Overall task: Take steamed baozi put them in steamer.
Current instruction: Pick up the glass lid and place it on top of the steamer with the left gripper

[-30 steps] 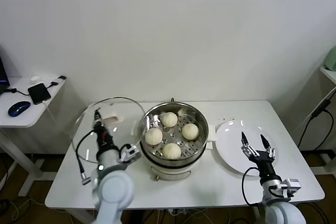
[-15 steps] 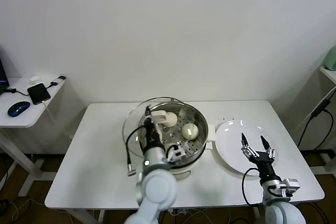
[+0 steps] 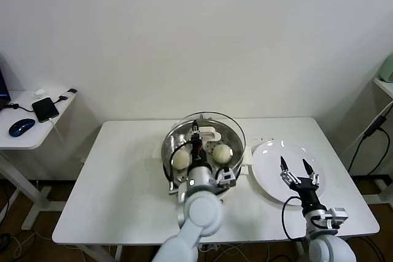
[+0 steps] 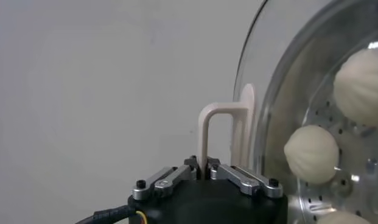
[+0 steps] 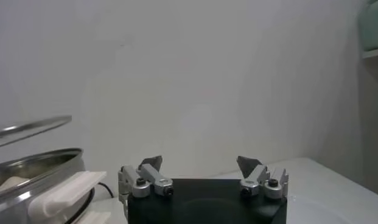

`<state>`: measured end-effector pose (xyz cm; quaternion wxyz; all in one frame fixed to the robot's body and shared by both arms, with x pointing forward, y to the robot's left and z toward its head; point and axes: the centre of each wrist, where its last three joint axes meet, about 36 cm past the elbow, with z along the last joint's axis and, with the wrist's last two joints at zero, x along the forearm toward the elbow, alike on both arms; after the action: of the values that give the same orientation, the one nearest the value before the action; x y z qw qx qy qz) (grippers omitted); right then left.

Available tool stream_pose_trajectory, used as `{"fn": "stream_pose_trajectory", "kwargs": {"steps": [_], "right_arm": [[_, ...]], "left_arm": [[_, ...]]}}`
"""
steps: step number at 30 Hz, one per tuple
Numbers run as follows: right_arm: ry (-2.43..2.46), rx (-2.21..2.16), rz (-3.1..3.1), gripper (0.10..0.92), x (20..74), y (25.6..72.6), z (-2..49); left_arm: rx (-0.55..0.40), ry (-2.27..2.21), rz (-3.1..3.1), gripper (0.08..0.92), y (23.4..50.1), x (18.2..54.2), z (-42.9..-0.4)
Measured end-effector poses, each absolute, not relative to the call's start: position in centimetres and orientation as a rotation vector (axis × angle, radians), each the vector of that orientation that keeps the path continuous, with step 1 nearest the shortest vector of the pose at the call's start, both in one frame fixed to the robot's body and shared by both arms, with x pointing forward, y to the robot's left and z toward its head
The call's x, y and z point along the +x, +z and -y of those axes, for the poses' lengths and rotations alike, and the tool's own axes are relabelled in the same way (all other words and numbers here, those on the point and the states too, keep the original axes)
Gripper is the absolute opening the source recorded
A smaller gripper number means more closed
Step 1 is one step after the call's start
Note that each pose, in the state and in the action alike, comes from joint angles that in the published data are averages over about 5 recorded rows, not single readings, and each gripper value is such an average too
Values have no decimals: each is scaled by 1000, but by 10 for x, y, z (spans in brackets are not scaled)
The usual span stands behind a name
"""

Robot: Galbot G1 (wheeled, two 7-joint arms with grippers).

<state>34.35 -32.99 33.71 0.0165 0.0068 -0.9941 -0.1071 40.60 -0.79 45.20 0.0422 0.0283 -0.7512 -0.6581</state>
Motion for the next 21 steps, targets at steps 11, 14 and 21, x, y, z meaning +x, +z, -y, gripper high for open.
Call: {"fn": "stream_pose_trajectory", "kwargs": {"steps": [11,14,21], "right_arm": [[-329,19,3089,823,345,337,330],[-328,21,3089,823,345,337,329],[-330,24,3091,823,347,337,328]], "left_arm": [[73,-2064,2248,159,436,408,14],[82,-2073,2236,159,433,410,13],[89,-2081,2218,159,429,409,12]]}}
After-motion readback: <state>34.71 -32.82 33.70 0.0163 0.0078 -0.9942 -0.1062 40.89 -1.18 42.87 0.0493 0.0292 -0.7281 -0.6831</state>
